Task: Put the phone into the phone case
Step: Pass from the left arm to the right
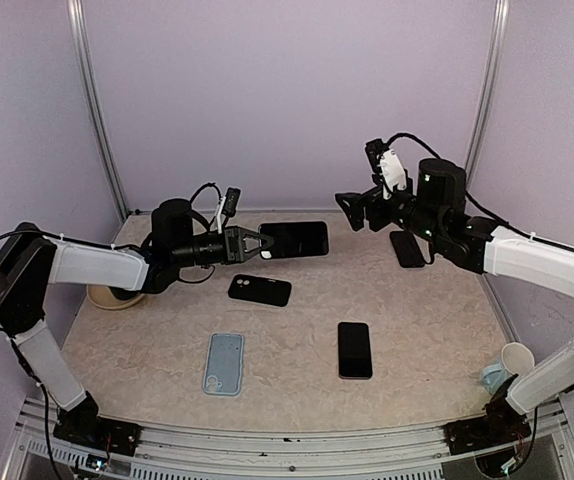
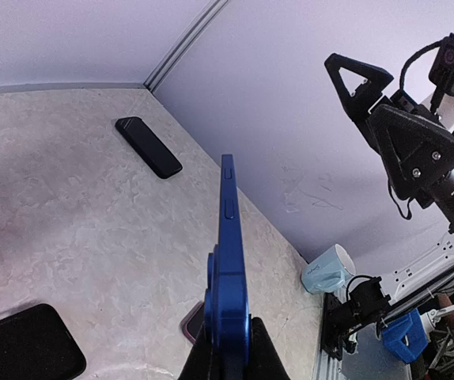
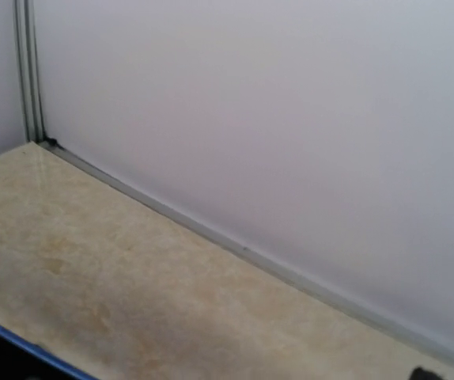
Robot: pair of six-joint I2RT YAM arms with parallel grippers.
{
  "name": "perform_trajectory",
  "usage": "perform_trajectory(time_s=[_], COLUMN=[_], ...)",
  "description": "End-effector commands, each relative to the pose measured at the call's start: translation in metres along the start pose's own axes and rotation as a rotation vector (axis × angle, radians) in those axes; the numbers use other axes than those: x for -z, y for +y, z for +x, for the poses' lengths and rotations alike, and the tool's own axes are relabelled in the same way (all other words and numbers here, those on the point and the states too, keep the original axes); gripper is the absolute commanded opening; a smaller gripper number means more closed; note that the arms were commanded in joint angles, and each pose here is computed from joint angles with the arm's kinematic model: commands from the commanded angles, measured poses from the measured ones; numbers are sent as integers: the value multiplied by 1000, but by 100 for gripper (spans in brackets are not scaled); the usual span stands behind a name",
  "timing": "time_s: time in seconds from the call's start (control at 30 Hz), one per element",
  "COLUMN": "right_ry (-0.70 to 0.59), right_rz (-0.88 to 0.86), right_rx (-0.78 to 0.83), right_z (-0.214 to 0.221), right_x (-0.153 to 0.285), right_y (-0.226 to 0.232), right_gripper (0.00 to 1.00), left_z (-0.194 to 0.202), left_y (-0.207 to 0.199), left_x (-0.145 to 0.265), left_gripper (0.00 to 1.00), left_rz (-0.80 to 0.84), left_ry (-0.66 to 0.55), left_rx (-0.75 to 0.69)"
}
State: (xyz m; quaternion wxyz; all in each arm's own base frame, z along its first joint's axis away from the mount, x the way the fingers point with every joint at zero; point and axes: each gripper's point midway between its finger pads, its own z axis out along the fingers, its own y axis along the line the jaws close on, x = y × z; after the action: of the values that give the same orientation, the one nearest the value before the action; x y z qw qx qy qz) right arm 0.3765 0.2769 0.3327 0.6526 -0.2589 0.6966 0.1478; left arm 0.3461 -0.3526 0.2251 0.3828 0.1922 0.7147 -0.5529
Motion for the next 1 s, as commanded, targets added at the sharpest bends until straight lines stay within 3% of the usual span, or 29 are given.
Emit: perform_trajectory(time_s=[0.0,0.3,0.97], right_ry=[37,151,282], right_rz=[-112,-452,-796], right_rx=[-218,-491,-749], right_z=[7,36,72], right_x=[-1,-8,-20], right_y=[1,29,78], right_gripper=[99,97,85], left_z=[-23,-23,-16], left_y=[-29,-37,-56], left_x=[6,9,13], left_gripper=[0,0,0], left_rz=[63,103,220], left_ry=[-71,-77,-68], left_rx=[-76,-84,-94])
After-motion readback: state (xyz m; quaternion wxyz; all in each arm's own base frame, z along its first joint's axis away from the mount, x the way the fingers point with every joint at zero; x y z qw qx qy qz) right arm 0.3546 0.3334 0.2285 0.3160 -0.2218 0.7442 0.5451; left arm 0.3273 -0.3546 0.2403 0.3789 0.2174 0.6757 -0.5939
